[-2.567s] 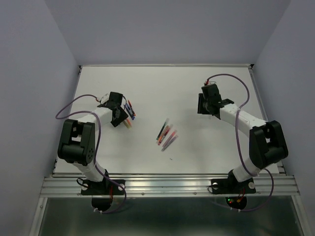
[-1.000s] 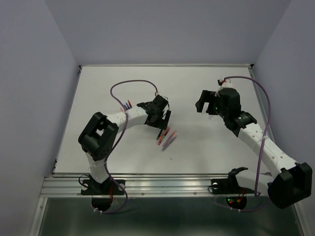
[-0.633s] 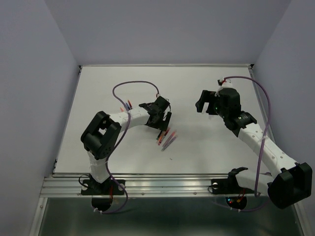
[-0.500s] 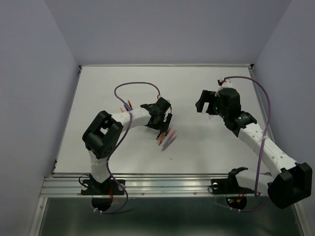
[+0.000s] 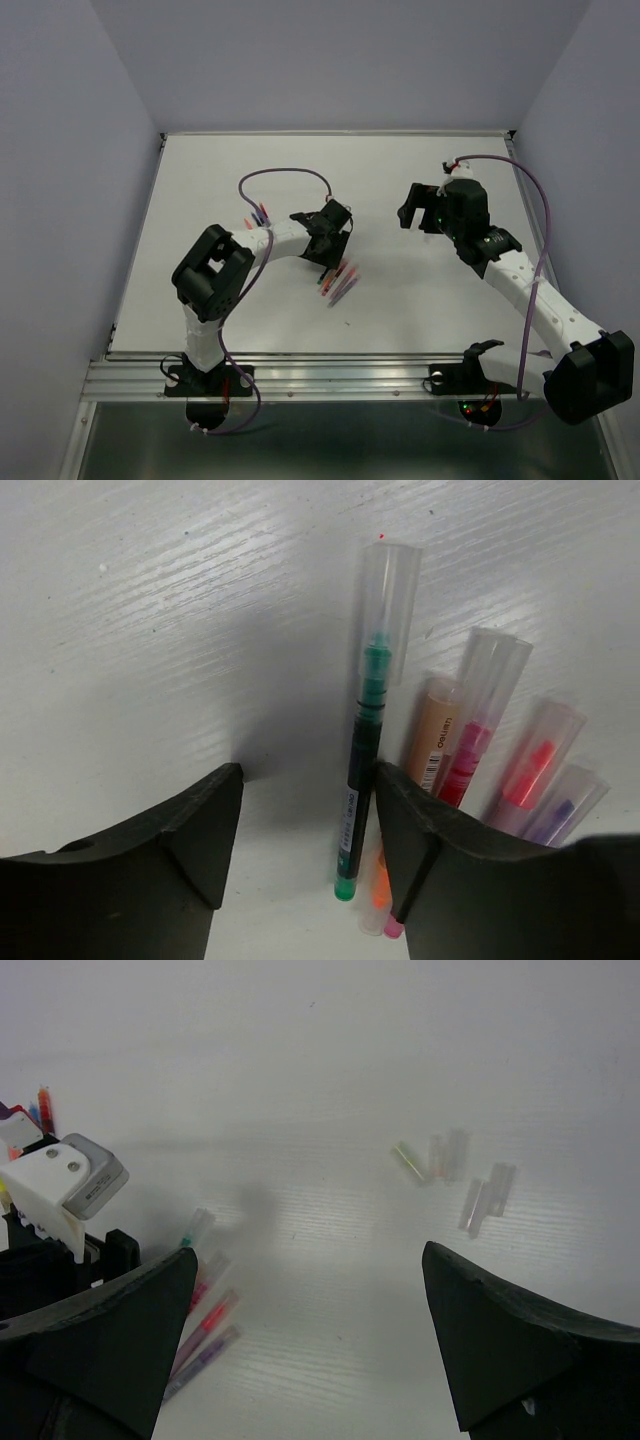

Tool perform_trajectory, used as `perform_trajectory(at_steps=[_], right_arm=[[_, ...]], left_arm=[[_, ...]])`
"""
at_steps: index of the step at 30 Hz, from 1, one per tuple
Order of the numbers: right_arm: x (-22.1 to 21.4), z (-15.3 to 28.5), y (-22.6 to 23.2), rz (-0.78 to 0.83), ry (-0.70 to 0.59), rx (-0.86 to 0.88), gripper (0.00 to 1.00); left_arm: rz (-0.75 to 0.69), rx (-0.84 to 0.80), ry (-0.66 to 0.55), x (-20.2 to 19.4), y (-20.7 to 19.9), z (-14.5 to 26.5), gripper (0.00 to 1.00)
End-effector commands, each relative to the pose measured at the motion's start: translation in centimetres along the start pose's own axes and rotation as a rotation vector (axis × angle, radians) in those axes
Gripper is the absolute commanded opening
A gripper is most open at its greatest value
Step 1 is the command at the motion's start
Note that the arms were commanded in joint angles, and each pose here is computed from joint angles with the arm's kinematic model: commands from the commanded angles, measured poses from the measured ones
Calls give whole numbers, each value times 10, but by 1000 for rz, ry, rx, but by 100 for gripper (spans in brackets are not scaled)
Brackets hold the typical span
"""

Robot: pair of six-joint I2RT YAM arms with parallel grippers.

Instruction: Open the pen caps

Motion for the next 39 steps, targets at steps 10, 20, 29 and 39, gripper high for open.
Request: perform_trajectory(at_steps=[10, 20, 29, 39], right_arm=[[15, 1, 3, -1, -62, 3, 100], [16, 3, 5, 20, -62, 16, 100], [25, 17, 30, 33, -117, 177, 100], [12, 40, 101, 37, -34, 628, 100]], left_arm=[[-56, -41, 19, -5, -12, -17, 27], [-23, 33, -20, 7, 1, -17, 0], [75, 14, -445, 101, 16, 95, 0], [-38, -346, -646, 94, -29, 168, 0]])
Point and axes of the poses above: each gripper's point midway between its finger pads, its own z axis back along the fingers, its own y axis along the line the jaws close on, x = y × z, the point moved 1 cm from there along z, back along the fingers, and after that the axes turned 11 degrees about -z, right-handed, at the moved point
